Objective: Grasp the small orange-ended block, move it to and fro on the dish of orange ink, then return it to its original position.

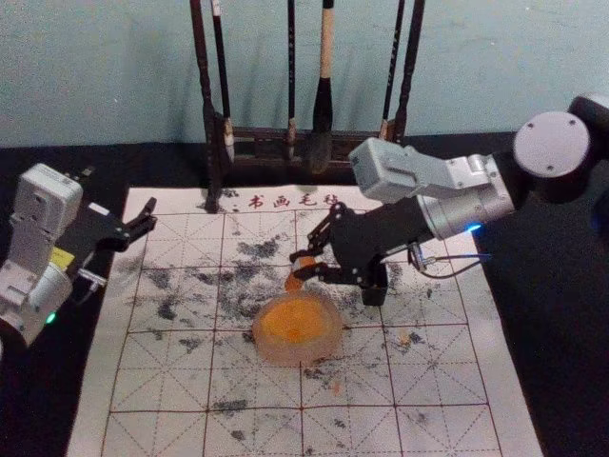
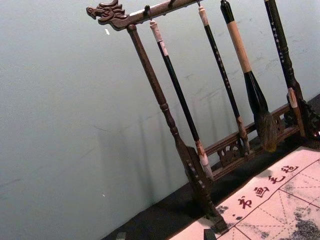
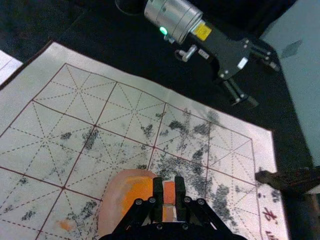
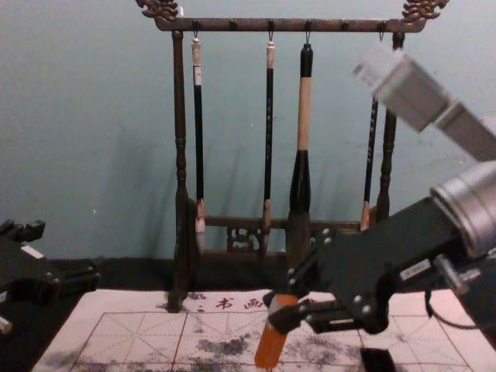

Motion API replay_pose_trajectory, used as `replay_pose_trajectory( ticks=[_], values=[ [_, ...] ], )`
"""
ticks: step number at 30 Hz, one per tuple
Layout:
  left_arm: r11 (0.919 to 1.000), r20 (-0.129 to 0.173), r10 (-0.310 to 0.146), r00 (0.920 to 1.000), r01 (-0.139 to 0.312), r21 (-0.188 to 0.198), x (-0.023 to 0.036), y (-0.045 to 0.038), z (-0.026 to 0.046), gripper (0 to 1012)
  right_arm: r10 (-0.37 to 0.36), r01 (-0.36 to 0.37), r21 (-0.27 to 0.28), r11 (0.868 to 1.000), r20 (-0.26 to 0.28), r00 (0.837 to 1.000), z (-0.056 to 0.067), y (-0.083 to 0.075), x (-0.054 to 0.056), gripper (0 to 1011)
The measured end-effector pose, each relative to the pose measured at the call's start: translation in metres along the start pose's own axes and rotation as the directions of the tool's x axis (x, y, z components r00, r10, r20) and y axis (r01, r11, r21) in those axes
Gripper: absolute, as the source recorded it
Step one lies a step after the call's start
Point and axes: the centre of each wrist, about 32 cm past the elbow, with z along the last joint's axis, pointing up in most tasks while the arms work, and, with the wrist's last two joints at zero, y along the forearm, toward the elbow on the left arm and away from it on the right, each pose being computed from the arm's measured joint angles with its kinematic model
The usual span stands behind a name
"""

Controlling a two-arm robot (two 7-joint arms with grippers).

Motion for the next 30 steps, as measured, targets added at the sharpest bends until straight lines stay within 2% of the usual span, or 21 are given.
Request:
replay_pose_trajectory(
  ticks=[5, 10, 21, 30],
  values=[
    [1.0, 0.0, 0.0, 1.0, 0.0, 0.0, 0.0, 0.0, 0.0, 1001, -0.035, 0.035, 0.006, 0.999, 0.004, 0.999, 0.004, -0.014, -0.008, 133],
    [1.0, 0.0, 0.0, 1.0, 0.0, 0.0, 0.0, 0.0, 0.0, 1001, -0.088, 0.088, 0.003, 0.996, -0.011, 0.996, 0.003, -0.034, -0.02, 133],
    [1.0, 0.0, 0.0, 1.0, 0.0, 0.0, 0.0, 0.0, 0.0, 1001, -0.192, 0.19, -0.028, 0.981, -0.091, 0.977, -0.01, -0.069, -0.05, 133],
    [1.0, 0.0, 0.0, 1.0, 0.0, 0.0, 0.0, 0.0, 0.0, 1001, -0.215, 0.208, -0.071, 0.976, -0.13, 0.968, -0.021, -0.079, -0.059, 133]
  ],
)
